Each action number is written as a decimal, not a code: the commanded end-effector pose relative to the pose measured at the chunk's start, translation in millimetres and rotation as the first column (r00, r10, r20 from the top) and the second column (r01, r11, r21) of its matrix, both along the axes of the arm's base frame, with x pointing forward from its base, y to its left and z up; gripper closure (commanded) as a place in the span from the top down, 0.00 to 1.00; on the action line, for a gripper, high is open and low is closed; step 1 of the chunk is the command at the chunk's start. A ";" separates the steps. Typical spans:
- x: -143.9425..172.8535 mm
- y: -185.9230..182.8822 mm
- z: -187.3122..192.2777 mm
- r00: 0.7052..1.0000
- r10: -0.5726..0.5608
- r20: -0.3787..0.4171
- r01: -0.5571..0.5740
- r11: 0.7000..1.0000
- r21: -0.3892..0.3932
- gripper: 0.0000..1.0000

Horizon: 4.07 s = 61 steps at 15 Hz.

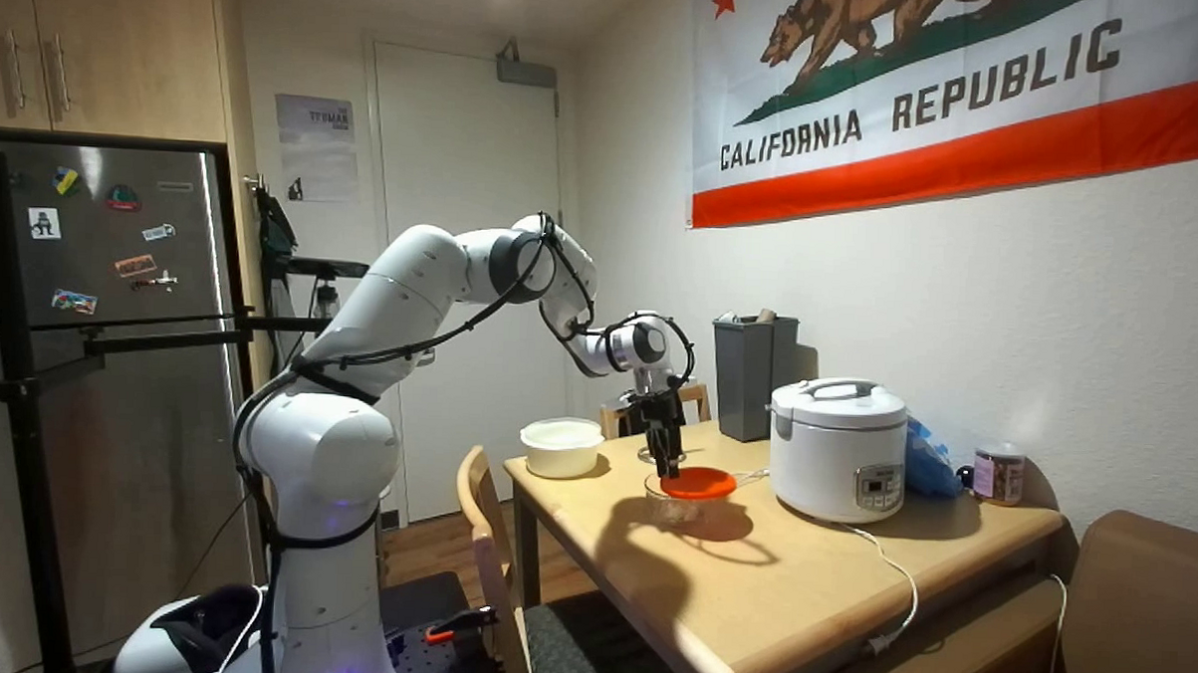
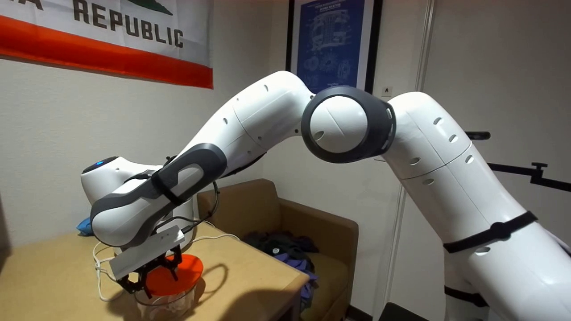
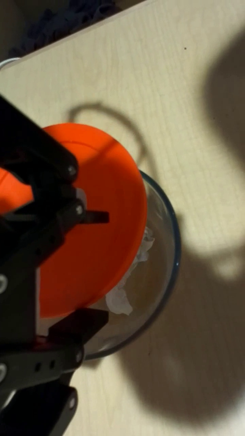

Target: Remove the orange lid from the lunchbox, remove the white napkin from the lunchbox

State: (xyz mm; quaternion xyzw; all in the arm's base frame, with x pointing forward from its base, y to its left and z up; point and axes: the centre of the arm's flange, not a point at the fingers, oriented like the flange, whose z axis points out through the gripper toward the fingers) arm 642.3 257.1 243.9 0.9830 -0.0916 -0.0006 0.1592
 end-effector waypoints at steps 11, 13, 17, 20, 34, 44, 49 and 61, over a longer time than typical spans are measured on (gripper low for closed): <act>-23.6 -3.7 -1.4 1.000 -0.017 0.001 0.017 1.000 -0.001 0.89; -24.7 -3.9 -4.1 1.000 -0.014 -0.005 0.014 1.000 -0.006 0.78; -25.5 -10.2 -7.8 1.000 -0.022 -0.014 0.022 1.000 -0.008 0.41; -25.5 -16.0 -6.5 0.999 -0.030 -0.013 0.029 0.999 -0.013 0.26; -27.9 -8.3 18.1 0.996 0.092 0.014 -0.089 0.983 -0.159 1.00; -21.7 1.3 -1.0 0.985 0.168 -0.036 -0.172 0.944 -0.280 1.00; -18.0 6.8 -7.9 0.978 0.199 -0.055 -0.206 0.921 -0.331 1.00; -8.7 21.7 -32.6 0.966 0.249 -0.068 -0.256 0.890 -0.377 1.00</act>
